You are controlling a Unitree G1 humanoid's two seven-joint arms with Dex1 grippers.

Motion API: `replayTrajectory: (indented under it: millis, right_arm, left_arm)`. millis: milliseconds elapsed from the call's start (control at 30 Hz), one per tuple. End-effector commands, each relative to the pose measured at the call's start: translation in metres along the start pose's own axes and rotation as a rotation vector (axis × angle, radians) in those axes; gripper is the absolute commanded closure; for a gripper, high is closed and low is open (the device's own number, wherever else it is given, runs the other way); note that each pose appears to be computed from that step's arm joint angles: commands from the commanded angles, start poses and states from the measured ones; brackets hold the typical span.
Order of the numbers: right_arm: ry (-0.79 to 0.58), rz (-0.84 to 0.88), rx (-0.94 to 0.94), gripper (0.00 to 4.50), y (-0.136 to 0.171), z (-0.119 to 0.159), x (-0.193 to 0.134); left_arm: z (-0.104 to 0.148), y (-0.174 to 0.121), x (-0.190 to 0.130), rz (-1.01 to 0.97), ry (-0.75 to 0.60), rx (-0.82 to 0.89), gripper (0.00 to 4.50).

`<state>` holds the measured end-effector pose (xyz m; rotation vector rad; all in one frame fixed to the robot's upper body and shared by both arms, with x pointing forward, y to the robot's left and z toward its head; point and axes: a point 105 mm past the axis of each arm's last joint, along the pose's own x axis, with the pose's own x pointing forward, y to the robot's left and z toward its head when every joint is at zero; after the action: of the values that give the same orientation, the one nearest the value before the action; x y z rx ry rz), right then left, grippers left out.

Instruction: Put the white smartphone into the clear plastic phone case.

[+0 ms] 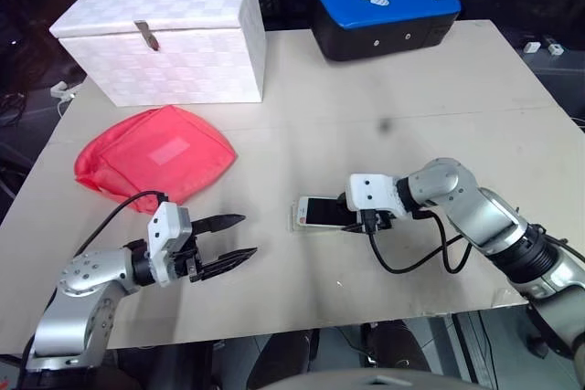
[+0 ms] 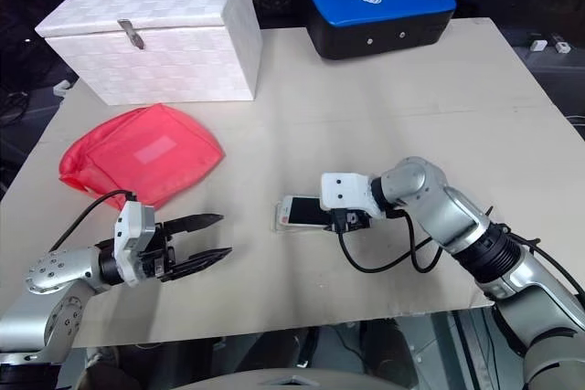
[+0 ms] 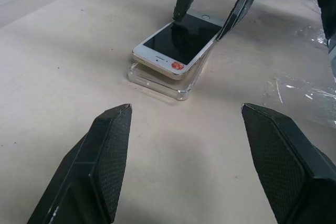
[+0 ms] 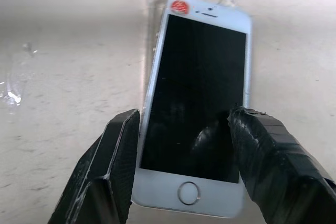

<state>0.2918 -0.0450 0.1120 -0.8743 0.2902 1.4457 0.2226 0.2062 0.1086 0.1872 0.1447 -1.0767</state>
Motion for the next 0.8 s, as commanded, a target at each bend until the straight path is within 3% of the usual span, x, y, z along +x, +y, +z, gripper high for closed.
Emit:
replayTrajectory:
  millis: [33,67,133,567,800]
  right_arm:
    - [-0.029,-0.036,-0.026,1.14,-0.013,0.007,-0.012]
    - [-0.038,-0.04,-0.015,0.94,-0.014,0.008,-0.013]
    - [-0.046,-0.054,0.016,0.11,-0.017,0.009,-0.014]
    - [0.032,-0.004,-0.085,0.11,-0.021,-0.013,-0.016]
    - [-0.112,0.007,-0.045,0.11,-0.02,0.007,-0.015]
  left_arm:
    - [0.008,-0.005,0.002,-0.012,-0.024,0.031,1.11]
    - [0.007,-0.005,0.002,-0.012,-0.023,0.03,1.11]
    - [0.006,-0.006,0.001,-0.014,-0.019,0.024,1.11]
    - [0.008,-0.009,0.004,-0.025,-0.019,0.031,1.11]
    - [0.008,-0.009,0.004,-0.02,-0.02,0.032,1.11]
